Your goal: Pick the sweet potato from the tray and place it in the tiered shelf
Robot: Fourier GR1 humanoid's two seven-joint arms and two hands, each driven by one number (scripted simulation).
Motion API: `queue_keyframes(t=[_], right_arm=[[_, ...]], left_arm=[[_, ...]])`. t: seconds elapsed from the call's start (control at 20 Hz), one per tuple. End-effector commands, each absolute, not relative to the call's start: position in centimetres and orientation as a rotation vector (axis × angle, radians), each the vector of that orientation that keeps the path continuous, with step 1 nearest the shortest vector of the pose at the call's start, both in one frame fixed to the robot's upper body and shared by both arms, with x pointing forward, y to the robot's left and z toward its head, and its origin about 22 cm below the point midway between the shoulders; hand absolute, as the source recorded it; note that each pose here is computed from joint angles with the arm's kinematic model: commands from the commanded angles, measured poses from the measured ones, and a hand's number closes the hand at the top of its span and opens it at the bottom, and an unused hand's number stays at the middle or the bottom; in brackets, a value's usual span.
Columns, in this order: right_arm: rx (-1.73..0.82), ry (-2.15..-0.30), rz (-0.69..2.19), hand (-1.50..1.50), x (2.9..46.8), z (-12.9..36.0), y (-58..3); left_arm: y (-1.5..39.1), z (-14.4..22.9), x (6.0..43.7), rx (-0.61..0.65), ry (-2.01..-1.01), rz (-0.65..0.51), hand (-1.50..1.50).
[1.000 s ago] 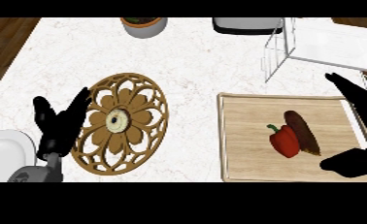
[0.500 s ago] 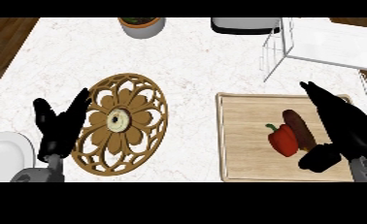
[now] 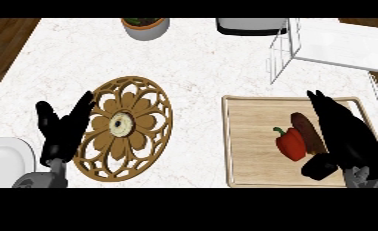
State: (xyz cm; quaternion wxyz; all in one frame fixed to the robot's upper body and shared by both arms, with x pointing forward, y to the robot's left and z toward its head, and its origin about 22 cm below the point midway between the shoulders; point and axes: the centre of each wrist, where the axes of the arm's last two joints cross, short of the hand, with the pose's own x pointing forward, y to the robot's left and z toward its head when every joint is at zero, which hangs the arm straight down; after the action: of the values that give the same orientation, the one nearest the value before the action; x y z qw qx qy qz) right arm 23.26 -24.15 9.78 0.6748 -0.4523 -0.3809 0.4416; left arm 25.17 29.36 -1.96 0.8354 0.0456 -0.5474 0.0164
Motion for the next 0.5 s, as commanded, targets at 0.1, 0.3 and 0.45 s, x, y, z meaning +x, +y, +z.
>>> queue_keyframes(t=[0.1, 0.3, 0.45], right_arm=[[-1.047, -0.845, 0.989, -1.5, 25.0, 6.0, -22.8], [-1.059, -0.822, 1.001, -1.5, 23.6, 5.9, -25.3], [-1.12, -0.803, 0.979, -1.5, 25.1, 5.9, -23.7]], left_arm=[[28.8, -1.0, 26.4, 0.077, -1.101, 0.036, 0.0], [28.8, -5.3, 25.6, 0.11, -1.096, 0.02, 0.0], [28.0, -1.8, 25.1, 0.11, -1.119, 0.033, 0.0]])
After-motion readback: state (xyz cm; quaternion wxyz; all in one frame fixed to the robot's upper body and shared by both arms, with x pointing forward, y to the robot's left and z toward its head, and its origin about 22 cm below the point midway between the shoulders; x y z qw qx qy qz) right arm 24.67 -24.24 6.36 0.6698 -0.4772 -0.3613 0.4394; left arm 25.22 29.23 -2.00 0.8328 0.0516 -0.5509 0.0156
